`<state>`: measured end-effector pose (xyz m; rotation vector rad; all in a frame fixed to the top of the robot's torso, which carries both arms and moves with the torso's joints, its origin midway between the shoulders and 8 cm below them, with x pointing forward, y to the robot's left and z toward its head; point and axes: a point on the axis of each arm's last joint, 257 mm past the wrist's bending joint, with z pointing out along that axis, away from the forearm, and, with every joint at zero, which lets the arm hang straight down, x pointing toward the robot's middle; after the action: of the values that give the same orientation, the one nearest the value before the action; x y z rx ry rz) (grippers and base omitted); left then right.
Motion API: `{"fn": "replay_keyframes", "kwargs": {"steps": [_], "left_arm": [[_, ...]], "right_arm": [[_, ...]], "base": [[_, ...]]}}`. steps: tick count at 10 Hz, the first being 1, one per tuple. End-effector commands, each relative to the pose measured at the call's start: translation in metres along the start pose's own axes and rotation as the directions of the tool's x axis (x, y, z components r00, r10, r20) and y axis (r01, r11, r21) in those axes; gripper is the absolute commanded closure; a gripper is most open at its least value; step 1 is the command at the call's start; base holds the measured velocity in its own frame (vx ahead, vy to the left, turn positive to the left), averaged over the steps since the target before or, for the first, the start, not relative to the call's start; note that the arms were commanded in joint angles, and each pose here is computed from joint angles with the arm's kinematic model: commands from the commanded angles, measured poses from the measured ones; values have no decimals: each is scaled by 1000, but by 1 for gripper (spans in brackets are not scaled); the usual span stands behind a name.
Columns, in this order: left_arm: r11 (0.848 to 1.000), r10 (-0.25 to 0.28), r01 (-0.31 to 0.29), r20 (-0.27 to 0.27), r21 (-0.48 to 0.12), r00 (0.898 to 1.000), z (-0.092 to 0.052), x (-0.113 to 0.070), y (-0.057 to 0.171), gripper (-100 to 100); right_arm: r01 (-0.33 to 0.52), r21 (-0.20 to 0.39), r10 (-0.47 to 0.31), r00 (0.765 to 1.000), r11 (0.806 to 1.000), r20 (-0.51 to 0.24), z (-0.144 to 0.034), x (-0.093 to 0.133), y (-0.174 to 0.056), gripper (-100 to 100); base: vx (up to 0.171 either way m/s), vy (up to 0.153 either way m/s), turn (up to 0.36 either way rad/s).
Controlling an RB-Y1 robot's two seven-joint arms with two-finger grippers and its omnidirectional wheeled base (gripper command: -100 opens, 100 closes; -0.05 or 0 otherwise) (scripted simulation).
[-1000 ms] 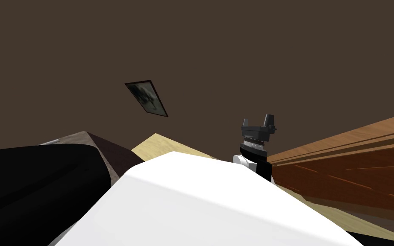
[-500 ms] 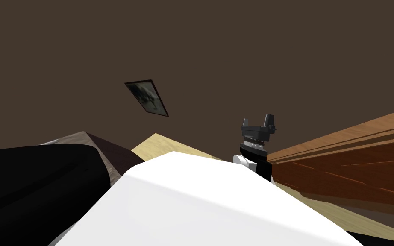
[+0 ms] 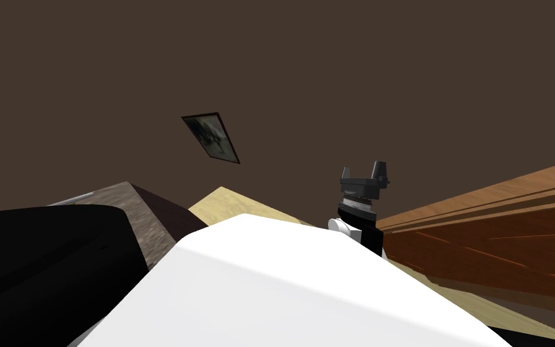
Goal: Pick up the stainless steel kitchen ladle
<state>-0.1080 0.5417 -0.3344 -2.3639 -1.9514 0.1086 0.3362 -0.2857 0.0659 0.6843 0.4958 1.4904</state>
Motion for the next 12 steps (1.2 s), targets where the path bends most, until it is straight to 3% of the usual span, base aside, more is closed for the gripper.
{"fn": "replay_keyframes", "kwargs": {"steps": [1, 3, 4, 8, 9, 10, 12], "left_arm": [[1000, 11, -11, -5, -1, 1000, 5, 4, 10, -100], [1000, 13, -13, -6, -2, 1000, 5, 5, 12, -100], [1000, 12, -12, -6, -2, 1000, 5, 6, 12, 100], [1000, 29, -29, -9, -3, 1000, 6, 7, 14, 100], [1000, 29, -29, -9, -3, 1000, 6, 7, 14, 0], [1000, 2, -2, -2, -1, 1000, 1, 1, 3, 100], [1000, -6, 6, 0, 0, 1000, -3, -2, -5, 100]], "right_arm": [[0, 0, 0, 1000, 1000, 0, 0, 0, 0, 0], [0, 0, 0, 1000, 1000, 0, 0, 0, 0, 0], [0, 0, 0, 1000, 1000, 0, 0, 0, 0, 0], [0, 0, 0, 1000, 1000, 0, 0, 0, 0, 0], [0, 0, 0, 1000, 1000, 0, 0, 0, 0, 0], [0, 0, 0, 1000, 1000, 0, 0, 0, 0, 0], [0, 0, 0, 1000, 1000, 0, 0, 0, 0, 0]], "base": [[-34, -2, 68], [-20, -9, 30], [0, 0, 0], [-1, 0, -13], [0, 0, 0], [25, 2, -46], [30, 8, -45]]}}
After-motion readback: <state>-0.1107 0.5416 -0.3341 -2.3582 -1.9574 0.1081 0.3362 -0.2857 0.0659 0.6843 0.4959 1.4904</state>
